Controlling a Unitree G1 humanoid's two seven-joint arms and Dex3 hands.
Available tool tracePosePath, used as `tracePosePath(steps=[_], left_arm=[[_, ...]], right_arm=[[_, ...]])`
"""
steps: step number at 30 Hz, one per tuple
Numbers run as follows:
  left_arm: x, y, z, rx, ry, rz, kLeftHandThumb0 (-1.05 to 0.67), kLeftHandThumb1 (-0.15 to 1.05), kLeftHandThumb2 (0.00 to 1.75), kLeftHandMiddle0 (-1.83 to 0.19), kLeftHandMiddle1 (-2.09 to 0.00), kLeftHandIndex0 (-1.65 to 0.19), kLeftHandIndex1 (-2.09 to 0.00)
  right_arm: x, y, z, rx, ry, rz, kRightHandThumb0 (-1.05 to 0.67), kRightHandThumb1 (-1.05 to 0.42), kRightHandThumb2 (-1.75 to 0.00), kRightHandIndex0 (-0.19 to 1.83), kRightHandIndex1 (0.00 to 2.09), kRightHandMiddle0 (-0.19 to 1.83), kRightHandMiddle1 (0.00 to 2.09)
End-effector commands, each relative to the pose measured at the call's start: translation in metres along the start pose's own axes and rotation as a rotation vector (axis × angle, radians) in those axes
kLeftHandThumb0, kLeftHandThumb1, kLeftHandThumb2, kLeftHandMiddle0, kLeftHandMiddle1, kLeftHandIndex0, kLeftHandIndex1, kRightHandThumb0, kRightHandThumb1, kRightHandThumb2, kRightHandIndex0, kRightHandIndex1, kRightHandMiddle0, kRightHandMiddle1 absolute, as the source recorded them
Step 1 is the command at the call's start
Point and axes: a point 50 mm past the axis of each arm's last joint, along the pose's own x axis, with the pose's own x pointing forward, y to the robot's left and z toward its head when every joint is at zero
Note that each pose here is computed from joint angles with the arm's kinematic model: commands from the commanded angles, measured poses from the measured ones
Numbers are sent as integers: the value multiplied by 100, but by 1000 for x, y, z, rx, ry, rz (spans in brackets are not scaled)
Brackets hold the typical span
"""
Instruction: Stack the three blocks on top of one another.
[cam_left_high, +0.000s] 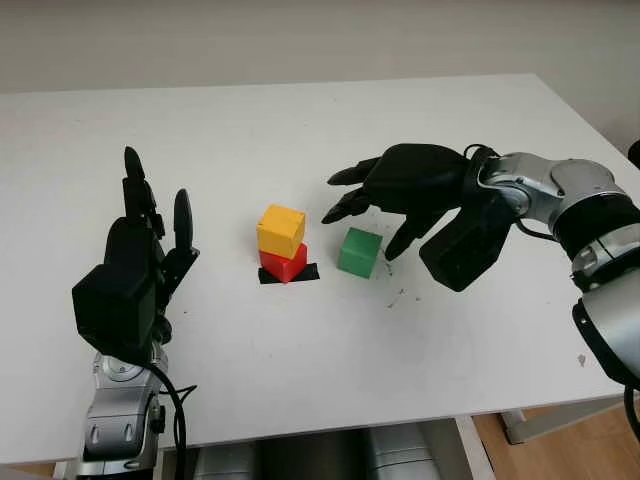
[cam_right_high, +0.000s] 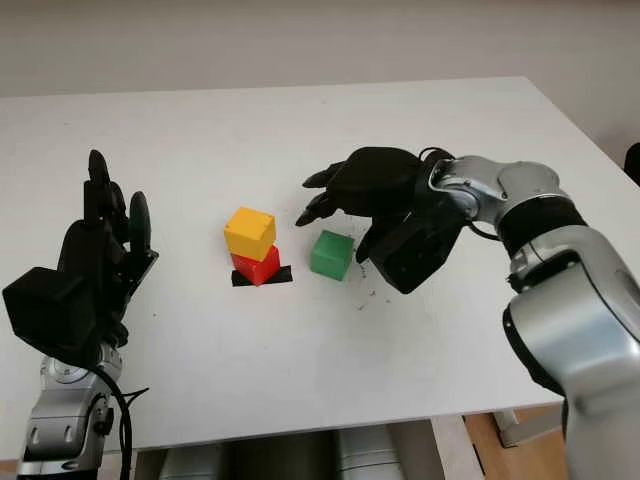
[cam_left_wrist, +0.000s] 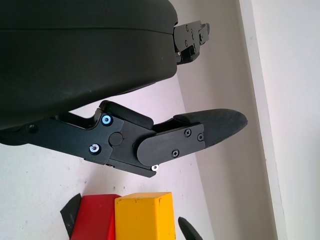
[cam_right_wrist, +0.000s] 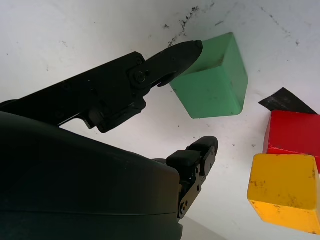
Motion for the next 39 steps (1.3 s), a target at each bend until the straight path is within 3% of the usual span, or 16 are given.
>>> tracePosePath(steps=[1,20,28,29,31,33,36,39], left_arm=[[-2,0,3,7,-10,-1,-73,105,66,19,0,19,0],[-3,1,2,-10,-2,4,-73,105,65,19,0,19,0],[-4,0,2,-10,-3,6,-72,105,65,19,0,19,0],[-3,0,2,-12,-3,5,-73,105,65,19,0,19,0],[-3,0,2,-8,-3,3,-73,105,65,19,0,19,0],[-3,0,2,-7,-3,4,-73,105,65,19,0,19,0],[-3,0,2,-9,-1,3,-73,105,65,19,0,19,0],[-3,0,2,-6,-1,1,-73,105,66,19,0,19,0]], right_arm=[[1,2,1,3,-7,2,-50,-85,-6,26,7,50,15],[4,9,2,-53,-4,75,-51,-88,-6,27,6,53,17],[4,12,5,-65,-25,14,-48,-88,-5,34,9,67,27],[4,13,5,-66,-26,7,-48,-89,-6,35,9,69,35],[4,14,6,-54,-33,-9,-47,-90,-5,38,8,52,88],[4,14,6,-33,-36,-22,-45,-91,-6,39,8,46,116],[4,15,7,-11,-41,-34,-44,-93,-6,42,8,46,136],[4,16,7,13,-38,-38,-43,-93,-6,43,9,46,140]])
